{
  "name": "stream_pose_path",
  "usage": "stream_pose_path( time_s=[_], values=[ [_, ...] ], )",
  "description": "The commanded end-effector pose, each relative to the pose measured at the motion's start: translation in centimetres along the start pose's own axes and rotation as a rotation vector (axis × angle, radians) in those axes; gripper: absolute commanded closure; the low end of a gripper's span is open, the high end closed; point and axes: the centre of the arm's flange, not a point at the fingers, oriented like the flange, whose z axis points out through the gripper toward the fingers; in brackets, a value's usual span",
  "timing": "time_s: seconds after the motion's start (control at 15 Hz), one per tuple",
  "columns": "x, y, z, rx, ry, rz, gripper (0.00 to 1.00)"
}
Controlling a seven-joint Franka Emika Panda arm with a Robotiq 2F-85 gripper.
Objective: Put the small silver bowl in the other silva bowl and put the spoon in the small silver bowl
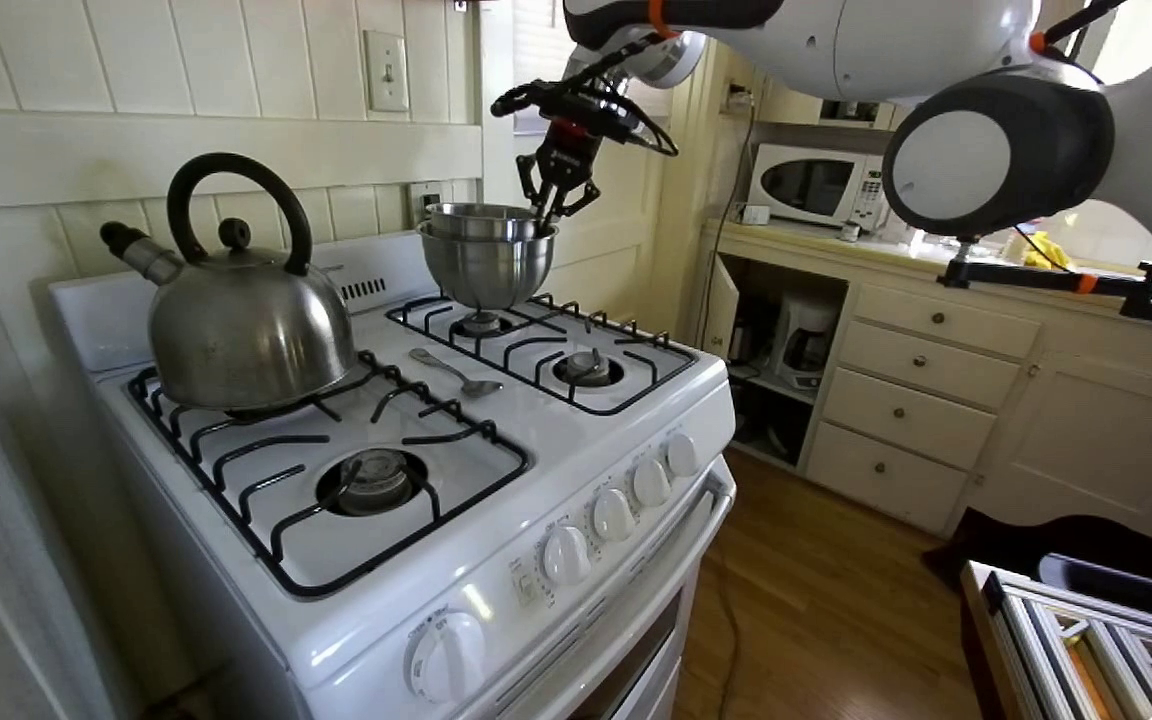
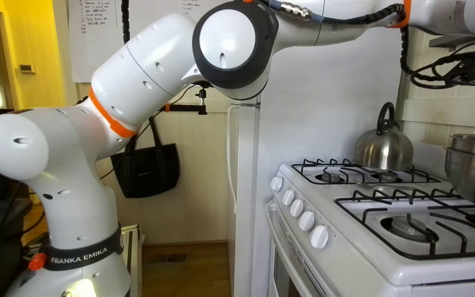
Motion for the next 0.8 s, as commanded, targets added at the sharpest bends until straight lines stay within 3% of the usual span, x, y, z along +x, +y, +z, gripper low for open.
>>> stream_pose_path(
  time_s=[0.0,0.73],
  values=[
    [3.7,-4.0,-0.9,-0.005,0.006,0.023,0.98],
    [4.2,-4.8,1.1,-0.031,0.023,0.044,0.98]
  ],
)
